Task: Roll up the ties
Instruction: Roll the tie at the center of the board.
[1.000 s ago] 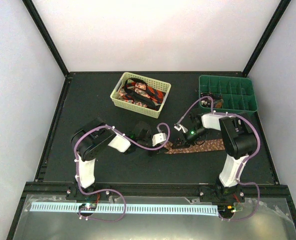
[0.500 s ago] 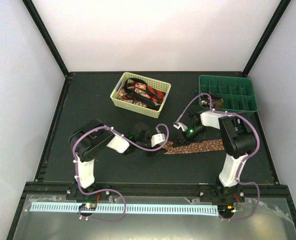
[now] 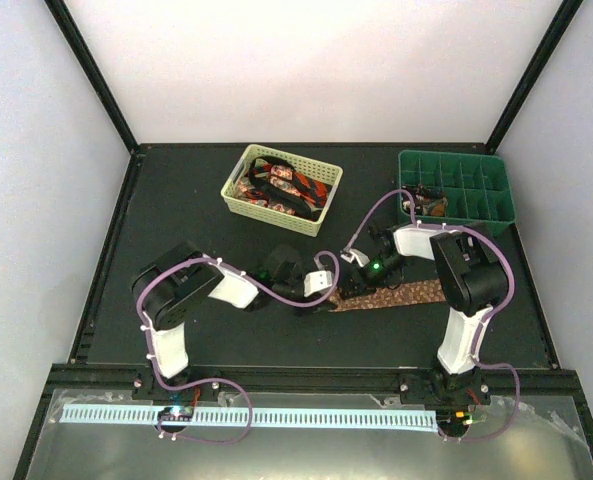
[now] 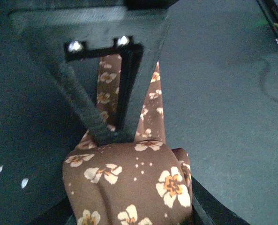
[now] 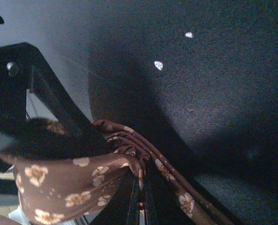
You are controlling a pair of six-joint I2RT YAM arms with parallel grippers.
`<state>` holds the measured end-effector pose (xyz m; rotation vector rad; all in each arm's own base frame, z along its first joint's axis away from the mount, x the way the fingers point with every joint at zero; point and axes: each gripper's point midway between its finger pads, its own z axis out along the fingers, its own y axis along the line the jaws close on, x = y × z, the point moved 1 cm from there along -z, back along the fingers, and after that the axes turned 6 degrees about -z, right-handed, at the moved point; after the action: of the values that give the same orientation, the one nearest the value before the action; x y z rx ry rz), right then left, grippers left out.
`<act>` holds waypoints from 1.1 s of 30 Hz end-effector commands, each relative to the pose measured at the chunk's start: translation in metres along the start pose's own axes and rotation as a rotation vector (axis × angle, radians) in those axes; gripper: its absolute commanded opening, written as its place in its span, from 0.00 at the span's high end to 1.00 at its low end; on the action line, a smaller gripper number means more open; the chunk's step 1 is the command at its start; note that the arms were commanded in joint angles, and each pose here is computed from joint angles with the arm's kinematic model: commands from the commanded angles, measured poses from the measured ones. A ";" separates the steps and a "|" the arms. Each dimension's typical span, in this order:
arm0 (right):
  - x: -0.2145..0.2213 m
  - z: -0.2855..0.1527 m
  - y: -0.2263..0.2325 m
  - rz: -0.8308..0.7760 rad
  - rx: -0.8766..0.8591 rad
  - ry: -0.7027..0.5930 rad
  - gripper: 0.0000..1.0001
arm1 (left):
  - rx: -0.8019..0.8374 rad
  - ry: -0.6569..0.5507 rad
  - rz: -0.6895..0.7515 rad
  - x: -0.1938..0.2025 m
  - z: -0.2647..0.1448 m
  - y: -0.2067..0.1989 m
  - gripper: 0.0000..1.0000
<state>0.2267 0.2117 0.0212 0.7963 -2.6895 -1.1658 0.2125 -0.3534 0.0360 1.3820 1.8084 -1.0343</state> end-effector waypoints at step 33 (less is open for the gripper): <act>0.000 0.002 0.022 -0.048 -0.099 -0.049 0.98 | -0.076 0.132 -0.103 0.033 0.003 0.013 0.49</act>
<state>0.2180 0.2157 0.0228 0.7936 -2.6660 -1.2312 0.2224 -0.3522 0.0250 1.3377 1.9172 -0.9838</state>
